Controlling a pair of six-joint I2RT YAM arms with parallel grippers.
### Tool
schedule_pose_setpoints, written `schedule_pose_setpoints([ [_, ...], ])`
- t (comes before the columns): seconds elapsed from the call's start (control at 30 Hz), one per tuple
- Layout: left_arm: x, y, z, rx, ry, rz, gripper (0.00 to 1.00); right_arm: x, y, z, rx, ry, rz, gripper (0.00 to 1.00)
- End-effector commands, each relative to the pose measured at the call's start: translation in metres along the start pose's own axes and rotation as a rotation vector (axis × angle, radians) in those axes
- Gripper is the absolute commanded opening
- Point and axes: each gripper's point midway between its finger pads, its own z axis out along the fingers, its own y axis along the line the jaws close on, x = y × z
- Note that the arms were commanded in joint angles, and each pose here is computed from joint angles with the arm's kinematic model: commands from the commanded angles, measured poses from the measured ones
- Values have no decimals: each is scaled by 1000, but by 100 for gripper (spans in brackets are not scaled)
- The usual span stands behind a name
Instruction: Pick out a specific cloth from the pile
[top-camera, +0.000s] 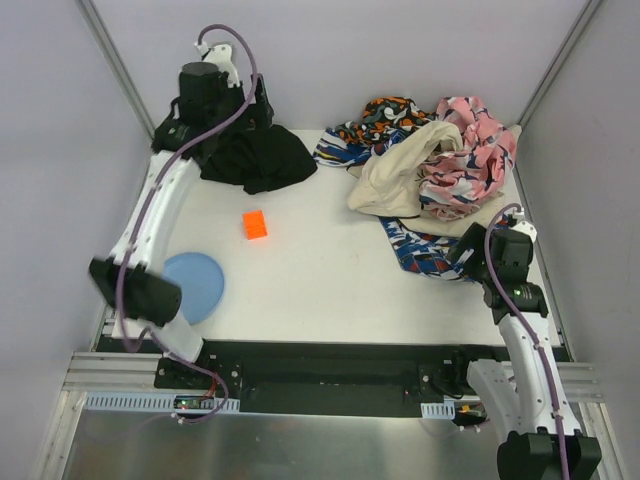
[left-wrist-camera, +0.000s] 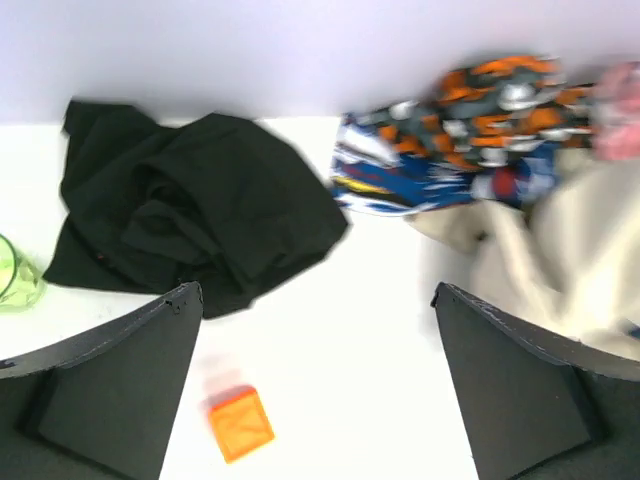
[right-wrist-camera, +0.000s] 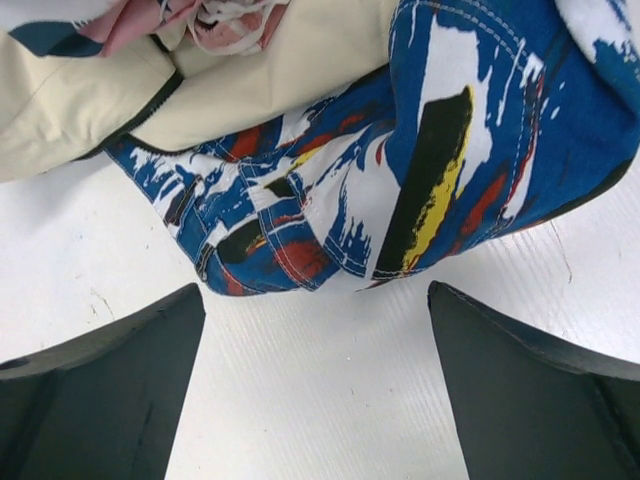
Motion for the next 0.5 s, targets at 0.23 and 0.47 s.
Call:
schedule_pose_setpoints([
  [0.23,180,-40,-141,155,142,-78,99,12,12,-12,-149,-62,-13,96],
  [0.47,255,-6,-168,111,142,-158,99,10,11,-19,-189,-142,-23,96],
])
